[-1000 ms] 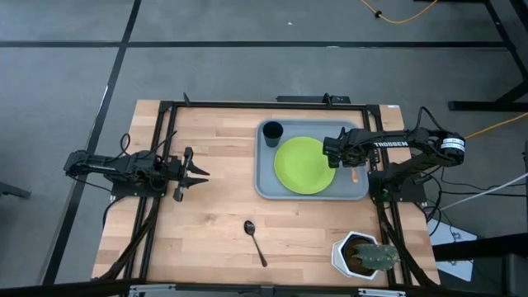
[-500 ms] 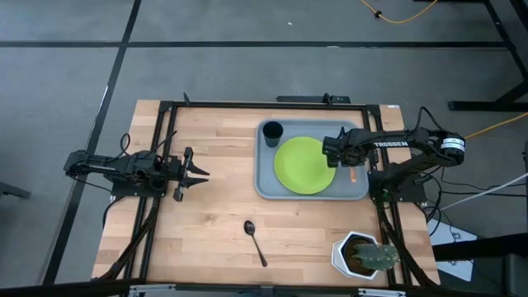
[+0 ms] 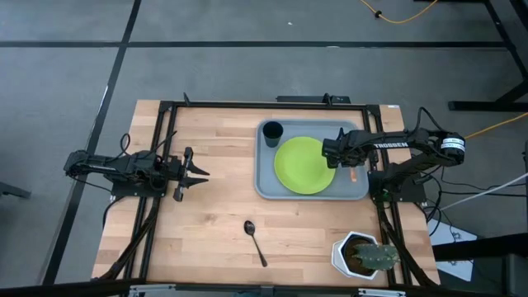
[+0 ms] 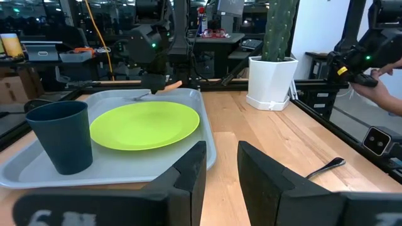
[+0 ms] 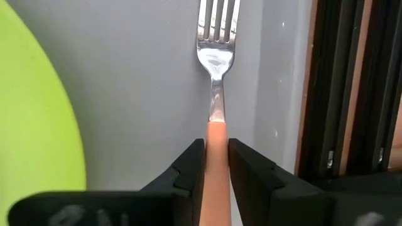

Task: Pick and place plate/cup/fork/spoon on tray
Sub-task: Put the brown fork on the gray serving tray to the right of the light green plate

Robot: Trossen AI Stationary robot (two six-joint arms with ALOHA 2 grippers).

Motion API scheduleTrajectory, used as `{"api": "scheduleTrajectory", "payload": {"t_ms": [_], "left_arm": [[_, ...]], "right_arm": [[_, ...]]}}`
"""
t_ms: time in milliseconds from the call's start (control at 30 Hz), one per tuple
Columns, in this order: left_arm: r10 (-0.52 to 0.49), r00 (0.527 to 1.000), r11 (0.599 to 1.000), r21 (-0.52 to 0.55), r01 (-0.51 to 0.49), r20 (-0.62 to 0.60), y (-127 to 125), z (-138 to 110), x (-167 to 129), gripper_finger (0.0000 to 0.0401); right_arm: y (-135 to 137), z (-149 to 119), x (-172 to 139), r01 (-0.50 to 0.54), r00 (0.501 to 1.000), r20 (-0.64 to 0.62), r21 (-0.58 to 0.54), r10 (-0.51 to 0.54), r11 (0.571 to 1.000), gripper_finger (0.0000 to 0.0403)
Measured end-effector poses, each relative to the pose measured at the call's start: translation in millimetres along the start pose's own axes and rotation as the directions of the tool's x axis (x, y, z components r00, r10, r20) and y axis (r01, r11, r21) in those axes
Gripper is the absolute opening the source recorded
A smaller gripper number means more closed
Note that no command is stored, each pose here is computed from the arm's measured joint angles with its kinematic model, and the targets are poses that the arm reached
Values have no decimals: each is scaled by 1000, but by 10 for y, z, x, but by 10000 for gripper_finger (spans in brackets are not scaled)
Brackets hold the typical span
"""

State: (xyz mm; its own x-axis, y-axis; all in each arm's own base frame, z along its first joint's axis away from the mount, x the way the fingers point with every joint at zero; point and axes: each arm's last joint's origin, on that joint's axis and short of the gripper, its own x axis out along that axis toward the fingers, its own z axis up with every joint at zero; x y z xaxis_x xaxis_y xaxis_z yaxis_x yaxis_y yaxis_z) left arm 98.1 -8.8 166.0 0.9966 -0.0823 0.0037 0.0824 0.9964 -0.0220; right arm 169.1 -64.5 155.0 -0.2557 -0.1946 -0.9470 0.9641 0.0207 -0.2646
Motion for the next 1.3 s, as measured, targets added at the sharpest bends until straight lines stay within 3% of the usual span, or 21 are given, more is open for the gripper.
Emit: {"api": "scheduleTrajectory", "payload": {"t_ms": [167,467,800,1033,1300], "left_arm": [[0,1000,1000,0,0,0,0,0,0,83],[0,1000,1000,0,0,0,0,0,0,83],[0,1000,1000,0,0,0,0,0,0,83],[0,1000,1000,0,0,0,0,0,0,83],[0,1000,1000,0,0,0,0,0,0,83]], "right_arm": [[-8,-12,-3,11,1000,-3,0,-11,1000,82],[-13,-9,-2,18,1000,8,15,-19,1000,133],[-8,-2,-2,17,999,27,20,-17,1000,135],[44,-17,-7,-41,999,1,21,41,999,135],[97,-172,-48,-73,997,-33,0,73,997,135]]}}
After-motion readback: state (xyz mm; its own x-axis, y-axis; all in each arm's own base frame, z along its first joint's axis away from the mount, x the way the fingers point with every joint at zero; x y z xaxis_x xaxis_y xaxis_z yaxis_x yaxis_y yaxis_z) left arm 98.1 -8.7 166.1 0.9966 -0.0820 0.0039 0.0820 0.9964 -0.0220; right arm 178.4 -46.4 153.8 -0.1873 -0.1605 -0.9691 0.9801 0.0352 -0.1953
